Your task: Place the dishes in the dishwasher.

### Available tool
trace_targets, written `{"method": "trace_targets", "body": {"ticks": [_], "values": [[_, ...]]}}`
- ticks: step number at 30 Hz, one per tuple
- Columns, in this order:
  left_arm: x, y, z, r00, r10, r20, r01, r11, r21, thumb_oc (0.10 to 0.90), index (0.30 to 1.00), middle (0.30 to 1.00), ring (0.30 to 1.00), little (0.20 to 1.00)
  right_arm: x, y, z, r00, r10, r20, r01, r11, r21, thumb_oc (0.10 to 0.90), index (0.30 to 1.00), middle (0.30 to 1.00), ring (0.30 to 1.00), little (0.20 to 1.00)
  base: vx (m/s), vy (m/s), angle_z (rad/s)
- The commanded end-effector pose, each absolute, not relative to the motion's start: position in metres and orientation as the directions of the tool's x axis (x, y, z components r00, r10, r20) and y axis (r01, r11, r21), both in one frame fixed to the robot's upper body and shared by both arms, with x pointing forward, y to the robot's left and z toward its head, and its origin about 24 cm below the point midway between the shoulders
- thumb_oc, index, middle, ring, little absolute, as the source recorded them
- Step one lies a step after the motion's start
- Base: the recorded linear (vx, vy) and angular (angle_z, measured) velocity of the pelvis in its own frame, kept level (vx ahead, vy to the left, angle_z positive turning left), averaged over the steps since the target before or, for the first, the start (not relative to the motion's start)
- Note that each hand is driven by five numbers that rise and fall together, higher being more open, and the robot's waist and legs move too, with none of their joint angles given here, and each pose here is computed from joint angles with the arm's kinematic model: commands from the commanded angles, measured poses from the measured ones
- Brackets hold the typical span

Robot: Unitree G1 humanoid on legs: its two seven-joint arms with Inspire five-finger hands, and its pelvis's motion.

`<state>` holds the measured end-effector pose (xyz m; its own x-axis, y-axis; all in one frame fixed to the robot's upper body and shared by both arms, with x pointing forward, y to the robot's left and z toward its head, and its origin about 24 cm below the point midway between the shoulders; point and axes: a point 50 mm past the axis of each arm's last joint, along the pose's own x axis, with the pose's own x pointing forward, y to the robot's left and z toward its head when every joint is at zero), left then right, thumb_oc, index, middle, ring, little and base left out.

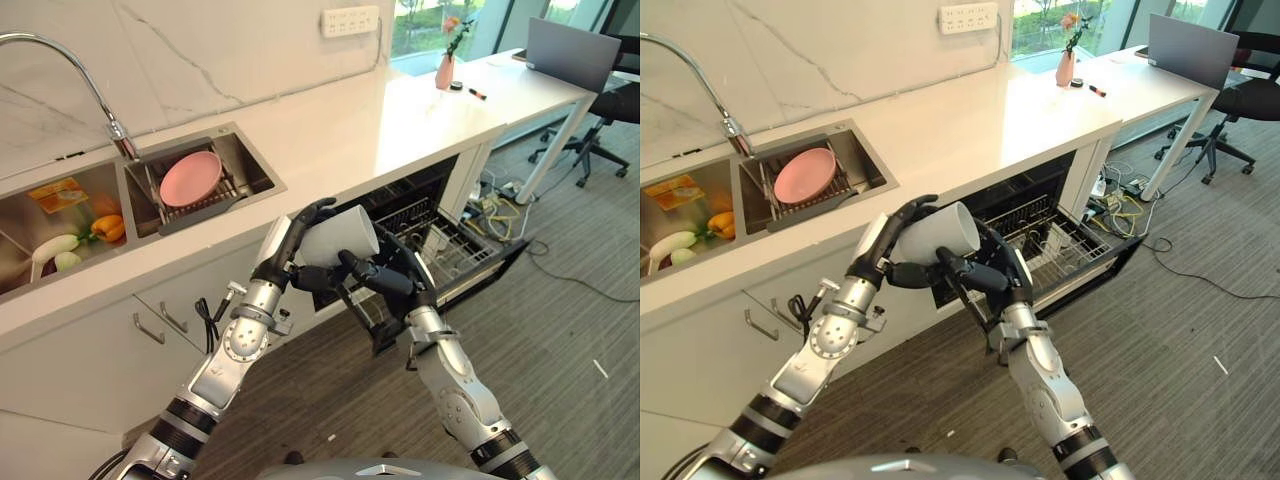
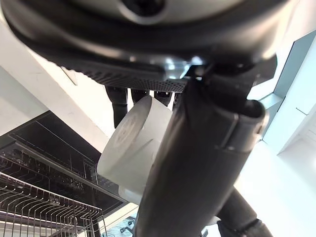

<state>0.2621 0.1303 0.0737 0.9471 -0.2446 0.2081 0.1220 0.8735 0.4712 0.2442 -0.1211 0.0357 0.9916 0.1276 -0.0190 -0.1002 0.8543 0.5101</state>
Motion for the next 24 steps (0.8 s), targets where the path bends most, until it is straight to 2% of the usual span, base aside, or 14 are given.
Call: {"method": "trace_targets", "body": {"ticks": [1,9,14,16,19,20,24], "values": [[0.266,0.158,0.101,0.927,-0.124,0.354,-0.04,0.905,0.423,0.8,0.9,0.9,0.9,0.9,0.269,-0.188,0.109,0.892,-0.355,0.281,0.041,0.68,0.732,0.4,0.3,0.3,0.3,0.3,0.0,0.0,0.0],[0.264,0.165,0.099,0.933,-0.099,0.345,-0.059,0.906,0.42,0.8,0.9,0.9,0.9,0.9,0.268,-0.204,0.115,0.841,-0.464,0.278,0.1,0.637,0.764,0.4,0.3,0.3,0.3,0.3,0.0,0.0,0.0],[0.261,0.171,0.094,0.941,-0.086,0.326,-0.063,0.905,0.422,0.8,0.9,0.9,0.9,0.9,0.27,-0.216,0.118,0.821,-0.487,0.299,0.162,0.7,0.695,0.4,0.3,0.3,0.3,0.3,0.0,0.0,-0.01],[0.258,0.177,0.086,0.954,-0.081,0.289,-0.055,0.9,0.433,0.8,0.9,0.9,0.9,0.9,0.272,-0.23,0.115,0.834,-0.454,0.313,0.243,0.812,0.531,0.4,0.3,0.3,0.3,0.3,0.0,0.0,0.0],[0.255,0.183,0.074,0.971,-0.08,0.224,-0.028,0.896,0.443,0.8,0.9,0.9,0.9,0.9,0.279,-0.243,0.116,0.86,-0.402,0.315,0.295,0.895,0.335,0.4,0.3,0.3,0.3,0.3,-0.02,-0.003,0.01],[0.25,0.187,0.064,0.982,-0.081,0.169,-0.004,0.894,0.448,0.8,0.9,0.9,0.9,0.9,0.283,-0.252,0.116,0.879,-0.366,0.305,0.311,0.926,0.215,0.4,0.3,0.3,0.3,0.3,-0.04,-0.004,0.02],[0.242,0.192,0.051,0.992,-0.08,0.102,0.025,0.892,0.452,0.8,0.9,0.9,0.9,0.9,0.288,-0.261,0.115,0.897,-0.337,0.287,0.322,0.942,0.099,0.4,0.3,0.3,0.3,0.3,-0.01,0.0,0.02]]}}
